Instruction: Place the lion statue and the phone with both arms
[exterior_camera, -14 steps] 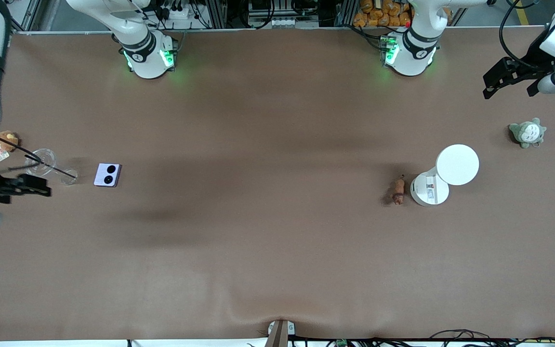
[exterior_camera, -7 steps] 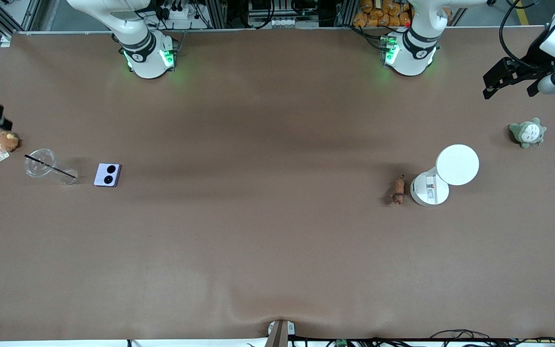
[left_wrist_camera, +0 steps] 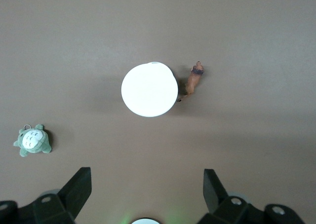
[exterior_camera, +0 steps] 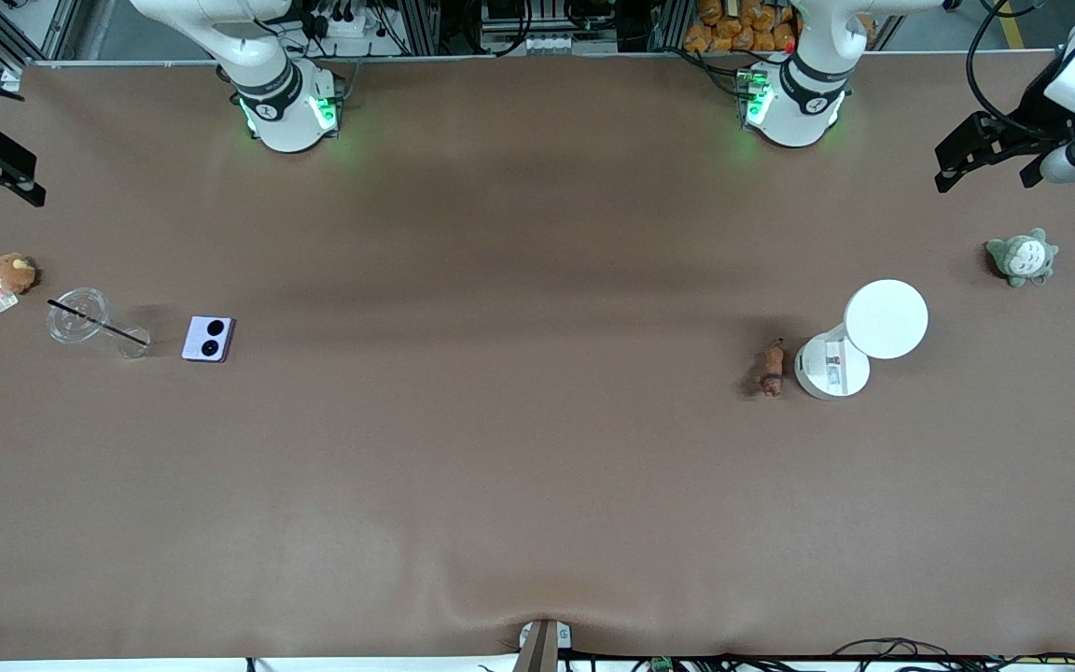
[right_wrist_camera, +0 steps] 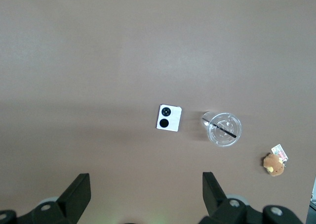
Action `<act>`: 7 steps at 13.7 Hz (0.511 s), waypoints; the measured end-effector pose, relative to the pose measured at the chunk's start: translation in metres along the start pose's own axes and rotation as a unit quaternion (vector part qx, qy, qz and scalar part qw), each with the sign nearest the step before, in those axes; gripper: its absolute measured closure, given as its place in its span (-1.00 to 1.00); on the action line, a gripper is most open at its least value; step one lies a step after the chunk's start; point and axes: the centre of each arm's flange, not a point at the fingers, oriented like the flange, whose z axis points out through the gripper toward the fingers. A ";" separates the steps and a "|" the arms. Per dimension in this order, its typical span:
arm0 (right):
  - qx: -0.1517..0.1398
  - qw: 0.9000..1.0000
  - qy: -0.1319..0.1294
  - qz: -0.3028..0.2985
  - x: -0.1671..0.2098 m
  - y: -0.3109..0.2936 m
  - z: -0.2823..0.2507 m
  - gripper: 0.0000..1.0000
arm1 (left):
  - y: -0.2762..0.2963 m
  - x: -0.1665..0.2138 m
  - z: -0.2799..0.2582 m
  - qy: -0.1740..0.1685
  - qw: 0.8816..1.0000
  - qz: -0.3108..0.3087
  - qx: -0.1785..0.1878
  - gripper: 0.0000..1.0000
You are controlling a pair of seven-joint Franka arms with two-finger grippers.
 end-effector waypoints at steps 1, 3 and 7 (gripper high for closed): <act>0.000 1.000 0.000 0.001 0.005 0.002 0.003 -1.00 | 0.000 0.000 0.000 0.000 1.000 0.000 0.000 -1.00; 0.000 1.000 -0.001 0.002 0.011 0.006 0.006 -1.00 | 0.000 0.000 0.001 -0.001 1.000 0.000 0.000 -1.00; 0.010 1.000 0.001 0.000 0.014 0.003 0.005 -1.00 | 0.000 0.000 0.003 -0.007 1.000 0.000 0.001 -1.00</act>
